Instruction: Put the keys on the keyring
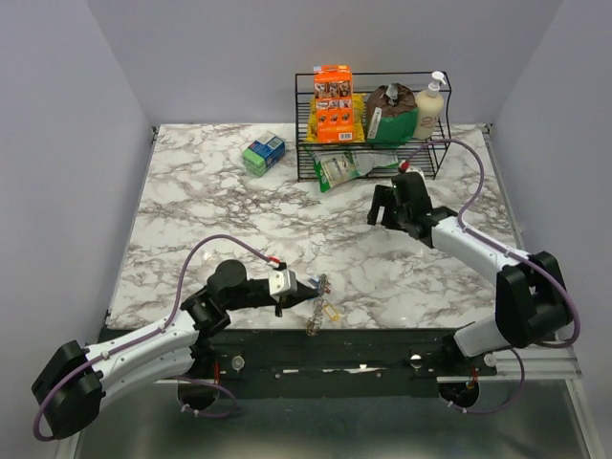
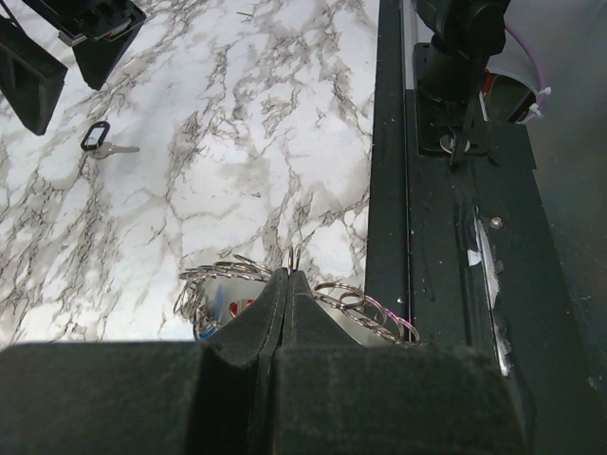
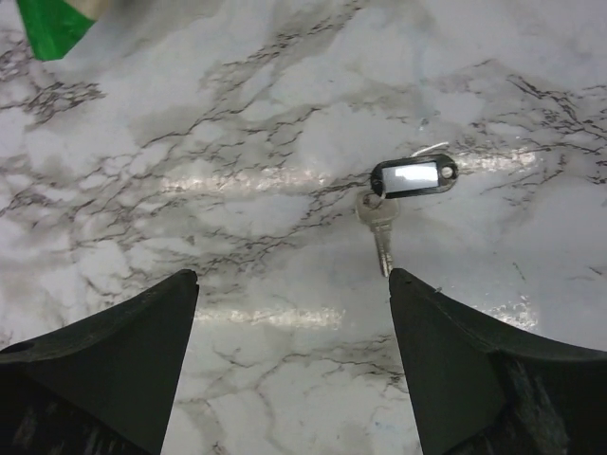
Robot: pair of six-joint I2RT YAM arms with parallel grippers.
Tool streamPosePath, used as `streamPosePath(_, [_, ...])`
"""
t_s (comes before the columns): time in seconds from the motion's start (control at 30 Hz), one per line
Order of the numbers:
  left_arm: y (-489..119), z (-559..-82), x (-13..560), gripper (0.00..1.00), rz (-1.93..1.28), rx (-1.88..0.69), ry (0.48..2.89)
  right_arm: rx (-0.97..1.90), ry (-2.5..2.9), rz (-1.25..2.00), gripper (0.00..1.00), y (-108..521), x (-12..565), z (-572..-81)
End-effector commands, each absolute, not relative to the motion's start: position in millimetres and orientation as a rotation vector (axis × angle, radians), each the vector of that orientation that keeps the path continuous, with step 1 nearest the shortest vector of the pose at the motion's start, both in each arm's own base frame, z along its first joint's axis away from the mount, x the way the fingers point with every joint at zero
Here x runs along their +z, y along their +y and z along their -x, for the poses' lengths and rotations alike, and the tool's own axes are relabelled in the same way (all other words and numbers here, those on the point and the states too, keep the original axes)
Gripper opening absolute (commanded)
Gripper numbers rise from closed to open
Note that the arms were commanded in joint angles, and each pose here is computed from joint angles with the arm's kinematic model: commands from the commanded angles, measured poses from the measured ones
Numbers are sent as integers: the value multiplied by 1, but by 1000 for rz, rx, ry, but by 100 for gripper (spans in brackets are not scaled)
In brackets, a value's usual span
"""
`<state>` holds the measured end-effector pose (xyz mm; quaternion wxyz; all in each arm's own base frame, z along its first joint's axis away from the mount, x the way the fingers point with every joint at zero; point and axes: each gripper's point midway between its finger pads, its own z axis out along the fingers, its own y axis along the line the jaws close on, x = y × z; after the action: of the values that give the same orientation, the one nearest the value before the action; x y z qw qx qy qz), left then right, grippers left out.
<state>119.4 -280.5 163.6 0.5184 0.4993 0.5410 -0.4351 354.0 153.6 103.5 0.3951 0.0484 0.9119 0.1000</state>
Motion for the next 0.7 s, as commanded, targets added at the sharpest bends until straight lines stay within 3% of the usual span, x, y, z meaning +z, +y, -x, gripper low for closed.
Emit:
streamPosePath(0.0, [-284,-120,179,0,-1184,-1034,1246,268,2370,-205,88,138,94,-368])
streamPosePath(0.27, [-285,-115,178,0,-1194,-1060,1242,271,2434,-252,80,129,74,-388])
streamPosePath(0.43, [-285,-115,177,0,-1192,-1063,1245,275,2456,-246,66,131,68,-392])
streamPosePath(0.67, [-286,-112,177,0,-1193,-1082,1241,227,2482,-250,65,128,61,-395])
